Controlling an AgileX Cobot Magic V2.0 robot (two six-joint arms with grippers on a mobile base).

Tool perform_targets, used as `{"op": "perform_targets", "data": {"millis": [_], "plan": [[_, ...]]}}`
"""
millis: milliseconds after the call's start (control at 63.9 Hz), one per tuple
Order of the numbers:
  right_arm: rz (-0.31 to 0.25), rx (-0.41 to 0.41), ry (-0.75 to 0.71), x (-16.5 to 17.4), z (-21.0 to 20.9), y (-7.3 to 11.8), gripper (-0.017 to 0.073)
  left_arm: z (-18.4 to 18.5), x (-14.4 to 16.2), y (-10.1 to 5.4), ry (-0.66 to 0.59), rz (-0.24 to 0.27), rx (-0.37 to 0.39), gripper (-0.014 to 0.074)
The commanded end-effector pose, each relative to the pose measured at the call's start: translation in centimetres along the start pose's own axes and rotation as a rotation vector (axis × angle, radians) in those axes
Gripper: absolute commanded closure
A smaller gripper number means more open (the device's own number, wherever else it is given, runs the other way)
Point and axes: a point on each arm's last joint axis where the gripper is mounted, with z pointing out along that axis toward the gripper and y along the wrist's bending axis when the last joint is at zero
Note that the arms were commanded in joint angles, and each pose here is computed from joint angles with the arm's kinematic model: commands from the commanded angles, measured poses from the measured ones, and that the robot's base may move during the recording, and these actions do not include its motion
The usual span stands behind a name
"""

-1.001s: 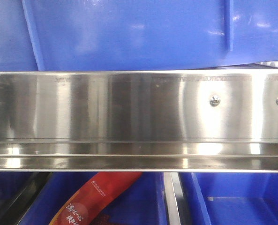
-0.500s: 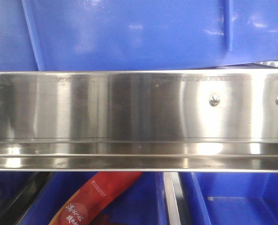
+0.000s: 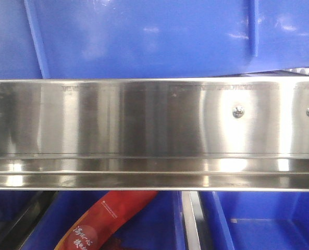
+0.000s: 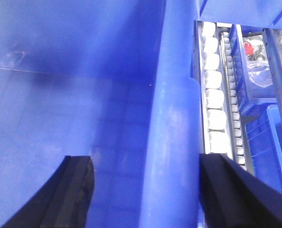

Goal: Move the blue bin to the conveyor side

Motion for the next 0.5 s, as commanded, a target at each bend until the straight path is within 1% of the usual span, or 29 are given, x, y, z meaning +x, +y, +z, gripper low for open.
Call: {"op": "perform_targets", "data": {"millis": [0, 297, 328, 407, 438, 485], "plan": [[0.002, 0.011, -0.024, -0.05, -0.56, -0.33, 0.0219, -0.33, -0.28, -0.04, -0.019, -0.012, 0.005, 0.0591], [0.002, 0.011, -0.024, -0.05, -0.56, -0.33, 0.0229, -0.33, -0.28, -0.04, -0.019, -0.012, 0.005, 0.0591], [0.002, 0.011, -0.024, -0.05, -0.56, -0.33, 0.0251, -0.33, -0.28, -0.04, -0.019, -0.012, 0.005, 0.0591], [0.002, 0.011, -0.024, -0.05, -0.56, -0.33, 0.0357, -0.33, -0.28, -0.04, -0.019, -0.012, 0.005, 0.0591], [0.002, 0.011, -0.024, -0.05, -0.56, -0.33, 0.0414, -0.33, -0.28, -0.04, -0.019, -0.012, 0.005, 0.0591], [0.002, 0.011, -0.024, -0.05, -0.56, -0.33, 0.0541, -0.27, -0.29, -0.07, -0.019, -0.015, 0.009, 0.0591]]}}
